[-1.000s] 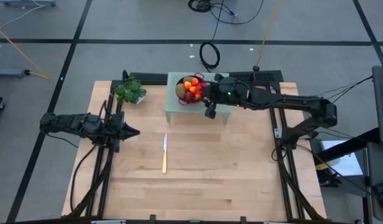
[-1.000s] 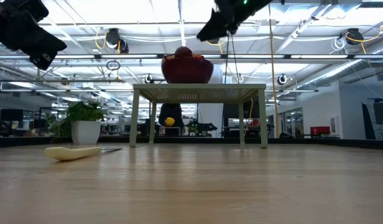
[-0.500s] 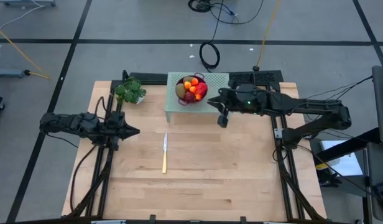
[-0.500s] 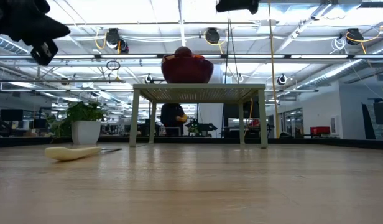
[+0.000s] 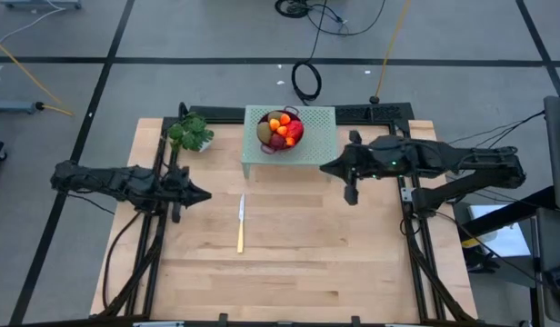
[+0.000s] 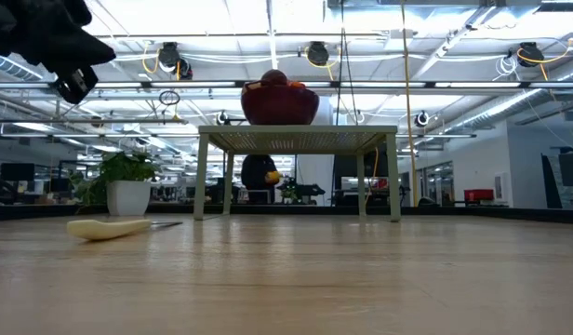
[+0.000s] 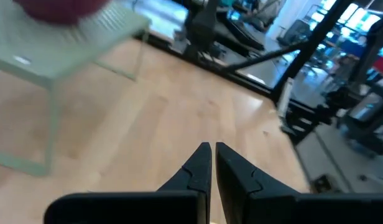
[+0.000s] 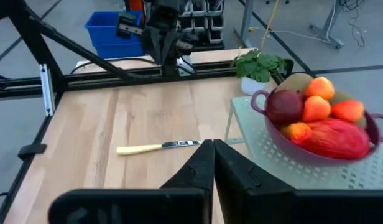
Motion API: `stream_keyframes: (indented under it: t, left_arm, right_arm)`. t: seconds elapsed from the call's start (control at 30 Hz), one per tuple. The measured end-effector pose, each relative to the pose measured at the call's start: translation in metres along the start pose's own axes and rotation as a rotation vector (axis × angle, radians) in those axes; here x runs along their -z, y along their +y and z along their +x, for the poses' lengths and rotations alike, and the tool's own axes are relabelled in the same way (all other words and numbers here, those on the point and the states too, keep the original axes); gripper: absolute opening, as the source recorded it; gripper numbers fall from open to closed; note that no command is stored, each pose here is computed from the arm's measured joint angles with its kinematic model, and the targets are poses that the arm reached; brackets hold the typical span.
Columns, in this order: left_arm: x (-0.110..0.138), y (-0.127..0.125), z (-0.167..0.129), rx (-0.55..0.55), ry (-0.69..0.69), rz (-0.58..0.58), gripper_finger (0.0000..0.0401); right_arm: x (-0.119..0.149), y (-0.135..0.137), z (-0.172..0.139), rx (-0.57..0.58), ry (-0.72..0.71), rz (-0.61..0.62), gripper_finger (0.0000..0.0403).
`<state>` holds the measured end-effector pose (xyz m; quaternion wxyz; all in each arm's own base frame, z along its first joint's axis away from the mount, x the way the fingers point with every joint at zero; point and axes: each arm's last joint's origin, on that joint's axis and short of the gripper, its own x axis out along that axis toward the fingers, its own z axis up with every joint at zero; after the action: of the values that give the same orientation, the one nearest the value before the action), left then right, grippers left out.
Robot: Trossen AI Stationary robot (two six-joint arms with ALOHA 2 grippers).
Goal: Pick & Place Fruit
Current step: Put the yellow table knife on the shelf
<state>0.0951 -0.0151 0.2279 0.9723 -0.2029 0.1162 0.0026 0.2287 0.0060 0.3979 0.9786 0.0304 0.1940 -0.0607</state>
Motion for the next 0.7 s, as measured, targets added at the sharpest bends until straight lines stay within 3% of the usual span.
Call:
stream_keyframes:
  t: [0.2, 0.33, 0.7]
  left_arm:
    - [0.0, -0.012, 0.021, 0.083, 0.066, -0.092, 0.0004]
    - [-0.004, -0.024, 0.031, 0.091, 0.094, -0.074, 0.0006]
    - [-0.034, -0.074, 0.053, -0.028, 0.061, -0.005, 0.0002]
  right_arm:
    - [0.0, 0.004, -0.021, -0.027, -0.02, -0.015, 0.0001]
    - [0.006, 0.004, -0.029, -0.039, -0.02, -0.031, 0.0001]
    - [0.079, -0.005, -0.048, -0.141, -0.111, 0.039, 0.0001]
